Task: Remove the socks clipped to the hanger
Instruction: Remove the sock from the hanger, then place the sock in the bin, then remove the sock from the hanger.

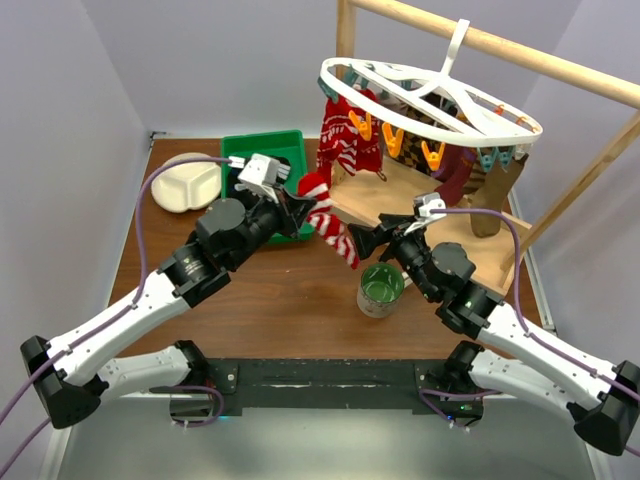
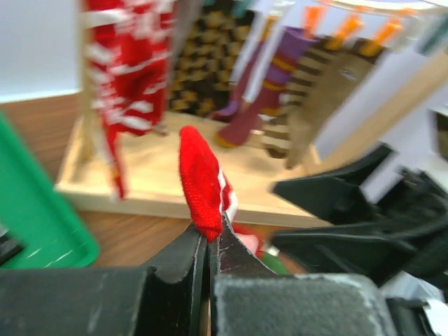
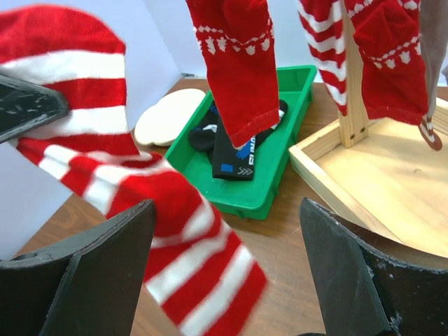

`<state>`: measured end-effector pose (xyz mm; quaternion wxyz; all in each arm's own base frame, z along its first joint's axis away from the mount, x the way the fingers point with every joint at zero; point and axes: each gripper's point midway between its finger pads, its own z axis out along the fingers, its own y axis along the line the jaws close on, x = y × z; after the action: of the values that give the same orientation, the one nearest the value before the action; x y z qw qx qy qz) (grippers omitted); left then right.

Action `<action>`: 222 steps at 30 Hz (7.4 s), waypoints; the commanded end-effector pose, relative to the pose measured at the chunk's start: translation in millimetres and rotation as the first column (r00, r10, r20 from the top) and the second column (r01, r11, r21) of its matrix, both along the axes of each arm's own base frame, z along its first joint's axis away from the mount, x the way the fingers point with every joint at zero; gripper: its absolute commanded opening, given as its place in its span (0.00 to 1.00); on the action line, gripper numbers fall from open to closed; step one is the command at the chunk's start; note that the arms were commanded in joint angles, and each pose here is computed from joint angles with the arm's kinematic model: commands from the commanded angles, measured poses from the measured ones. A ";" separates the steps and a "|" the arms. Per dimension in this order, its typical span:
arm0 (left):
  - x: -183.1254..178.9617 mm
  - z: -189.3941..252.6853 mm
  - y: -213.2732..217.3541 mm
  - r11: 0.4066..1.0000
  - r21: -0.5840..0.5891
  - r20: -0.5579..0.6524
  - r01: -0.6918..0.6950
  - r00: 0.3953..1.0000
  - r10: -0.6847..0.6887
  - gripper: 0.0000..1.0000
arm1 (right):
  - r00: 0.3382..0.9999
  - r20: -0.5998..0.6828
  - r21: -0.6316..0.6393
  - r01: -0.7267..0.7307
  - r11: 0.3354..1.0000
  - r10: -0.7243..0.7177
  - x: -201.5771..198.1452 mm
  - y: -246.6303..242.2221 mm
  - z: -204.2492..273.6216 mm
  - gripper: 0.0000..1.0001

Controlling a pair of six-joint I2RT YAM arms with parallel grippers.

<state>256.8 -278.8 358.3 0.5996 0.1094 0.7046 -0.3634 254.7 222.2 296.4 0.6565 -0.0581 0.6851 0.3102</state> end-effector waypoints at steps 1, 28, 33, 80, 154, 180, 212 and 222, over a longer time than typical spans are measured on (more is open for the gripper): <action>32.2 -27.5 51.8 0.973 0.044 -0.109 -0.228 0.967 0.232 0.00 | 0.998 -0.007 0.026 0.059 0.998 -0.059 2.9 -11.0 5.0 0.87; 259.2 -100.5 130.0 0.856 0.179 -0.073 -0.484 0.862 0.502 0.00 | 0.999 0.005 -0.003 0.045 0.999 -0.045 -8.5 -21.3 26.2 0.88; 311.7 -171.6 138.2 0.893 0.228 -0.223 -0.388 0.872 0.436 0.44 | 0.999 0.008 0.004 0.036 0.999 -0.036 -11.2 -21.9 35.0 0.88; 125.2 55.4 12.7 0.991 -0.109 0.301 0.072 0.953 -0.036 0.74 | 0.999 -0.046 -0.015 0.014 1.000 -0.015 1.4 -1.0 7.9 0.89; 9.1 29.3 -72.9 0.961 -0.063 0.221 0.271 0.942 -0.251 0.00 | 0.979 0.198 0.056 0.037 0.998 -0.047 32.9 22.6 60.0 0.32; 12.9 101.6 -61.2 0.956 -0.191 0.307 0.221 0.939 -0.156 0.53 | 0.989 0.146 0.021 0.008 1.000 -0.011 31.4 28.9 36.7 0.00; 42.2 128.7 -42.7 0.982 -0.187 0.304 0.036 0.952 0.023 0.58 | 0.989 0.147 0.013 -0.013 1.000 0.011 31.0 33.9 39.6 0.00; 39.2 133.6 -45.9 0.980 -0.187 0.327 0.065 0.945 0.000 0.60 | 0.988 0.150 0.017 -0.021 1.000 0.018 29.7 34.5 42.3 0.00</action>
<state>301.2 -326.9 470.2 0.6929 0.1170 0.5824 -0.4087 285.4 255.1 317.6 0.6935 -0.0866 0.6484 0.3020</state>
